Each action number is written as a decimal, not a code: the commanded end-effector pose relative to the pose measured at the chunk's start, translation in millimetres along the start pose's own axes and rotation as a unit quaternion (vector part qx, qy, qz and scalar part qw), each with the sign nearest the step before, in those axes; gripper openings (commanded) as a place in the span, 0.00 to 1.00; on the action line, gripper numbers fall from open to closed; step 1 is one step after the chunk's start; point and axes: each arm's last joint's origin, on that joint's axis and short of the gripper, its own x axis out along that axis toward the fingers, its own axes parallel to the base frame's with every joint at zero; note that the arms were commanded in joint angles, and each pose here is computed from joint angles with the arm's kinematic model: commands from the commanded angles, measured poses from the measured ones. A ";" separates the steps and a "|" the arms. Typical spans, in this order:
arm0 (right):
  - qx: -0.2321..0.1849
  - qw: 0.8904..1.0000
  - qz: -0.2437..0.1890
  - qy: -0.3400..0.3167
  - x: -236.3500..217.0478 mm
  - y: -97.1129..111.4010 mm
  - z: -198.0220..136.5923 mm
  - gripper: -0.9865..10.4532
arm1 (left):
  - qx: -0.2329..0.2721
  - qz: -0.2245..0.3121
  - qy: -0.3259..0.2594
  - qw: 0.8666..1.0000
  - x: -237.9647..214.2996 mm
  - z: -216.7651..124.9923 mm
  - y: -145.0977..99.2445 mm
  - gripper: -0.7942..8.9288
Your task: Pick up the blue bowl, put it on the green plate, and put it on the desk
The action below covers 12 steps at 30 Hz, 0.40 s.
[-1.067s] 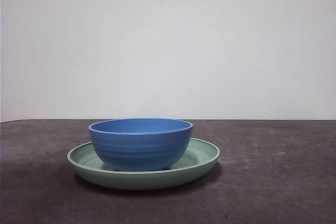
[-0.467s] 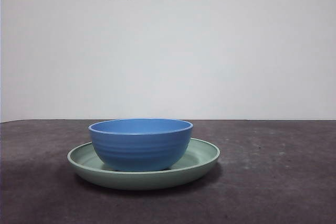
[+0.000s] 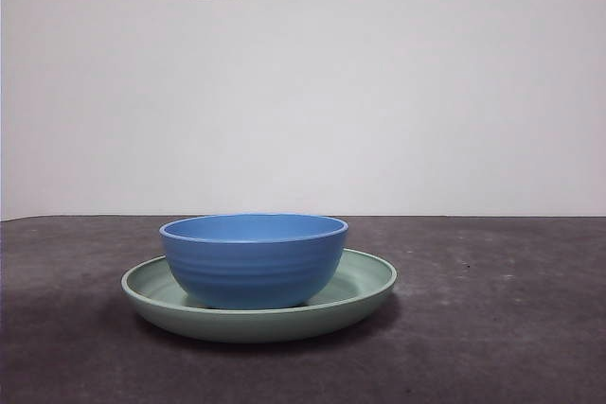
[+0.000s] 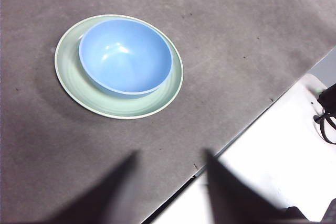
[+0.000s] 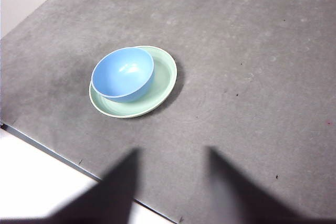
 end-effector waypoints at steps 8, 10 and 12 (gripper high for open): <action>0.000 1.000 -0.003 0.030 -2.9 -0.5 -5.3 0.11 | 0.002 -0.004 -0.014 1.000 -1.4 4.2 -1.5 0.11; 0.000 1.000 -0.003 0.030 -2.9 -0.5 -5.3 0.11 | 0.002 -0.004 -0.014 1.000 -1.4 4.2 -1.5 0.11; 0.000 1.000 -0.003 0.030 -2.9 -0.5 -5.3 0.11 | 0.002 -0.004 -0.014 1.000 -1.4 4.2 -1.5 0.11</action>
